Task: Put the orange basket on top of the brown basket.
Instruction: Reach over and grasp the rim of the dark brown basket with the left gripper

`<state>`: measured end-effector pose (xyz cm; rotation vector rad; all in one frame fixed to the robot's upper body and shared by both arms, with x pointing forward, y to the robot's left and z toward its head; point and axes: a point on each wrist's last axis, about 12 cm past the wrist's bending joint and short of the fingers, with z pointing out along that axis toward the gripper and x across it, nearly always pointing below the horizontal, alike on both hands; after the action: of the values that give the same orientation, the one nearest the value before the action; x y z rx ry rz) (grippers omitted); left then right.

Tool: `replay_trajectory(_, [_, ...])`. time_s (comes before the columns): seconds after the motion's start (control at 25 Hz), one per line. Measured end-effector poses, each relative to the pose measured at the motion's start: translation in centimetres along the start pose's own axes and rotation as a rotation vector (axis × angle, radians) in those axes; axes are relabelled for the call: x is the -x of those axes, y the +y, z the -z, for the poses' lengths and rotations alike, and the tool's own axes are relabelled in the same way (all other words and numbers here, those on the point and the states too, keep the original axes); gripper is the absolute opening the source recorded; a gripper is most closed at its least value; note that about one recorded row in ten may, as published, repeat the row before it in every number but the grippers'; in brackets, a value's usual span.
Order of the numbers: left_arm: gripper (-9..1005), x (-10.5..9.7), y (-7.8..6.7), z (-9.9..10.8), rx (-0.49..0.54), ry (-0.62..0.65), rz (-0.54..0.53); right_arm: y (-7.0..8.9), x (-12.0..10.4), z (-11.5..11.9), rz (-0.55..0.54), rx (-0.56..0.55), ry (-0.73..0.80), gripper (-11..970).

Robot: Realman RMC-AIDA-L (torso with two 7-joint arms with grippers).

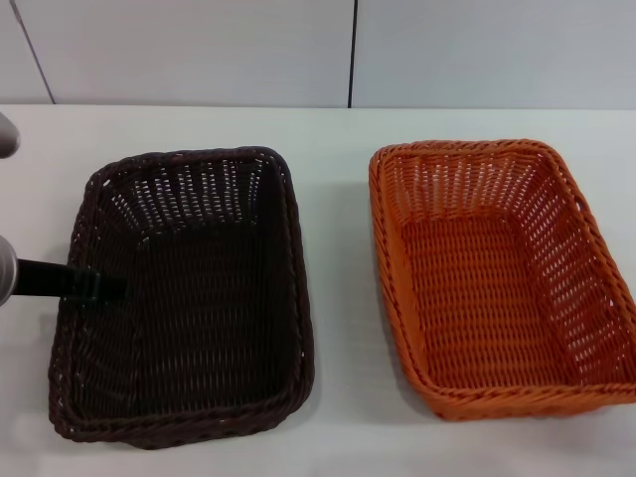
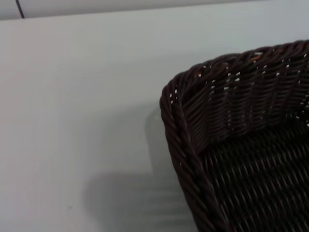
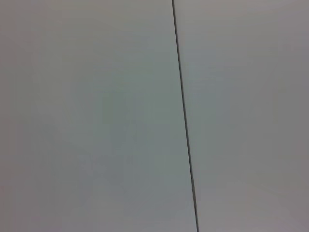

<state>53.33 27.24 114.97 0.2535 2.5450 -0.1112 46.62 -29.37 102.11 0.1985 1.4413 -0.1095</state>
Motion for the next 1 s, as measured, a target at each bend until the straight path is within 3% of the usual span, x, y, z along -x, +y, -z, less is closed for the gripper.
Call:
replay_trajectory(0.28, [744,0.23,-0.26,-0.44,-0.007,0.013,-0.01,-0.1,0.0,-0.01,0.003,-0.002,-0.001,819])
replay_trajectory(0.48, [729,0.47,-0.89,0.0,-0.018,0.009,-0.097,-0.15,0.04,-0.03,0.003,-0.005,-0.004,819])
replay_trajectory(0.72, [489,0.57,-0.87,-0.31,-0.022,0.018,-0.151,-0.21,0.08,-0.09,0.004,-0.006,-0.006,819])
replay_trajectory(1.0, [311,0.87,-0.57,-0.22,-0.023,0.018,-0.234,-0.18,0.14,-0.18,0.001,-0.009,-0.01,819])
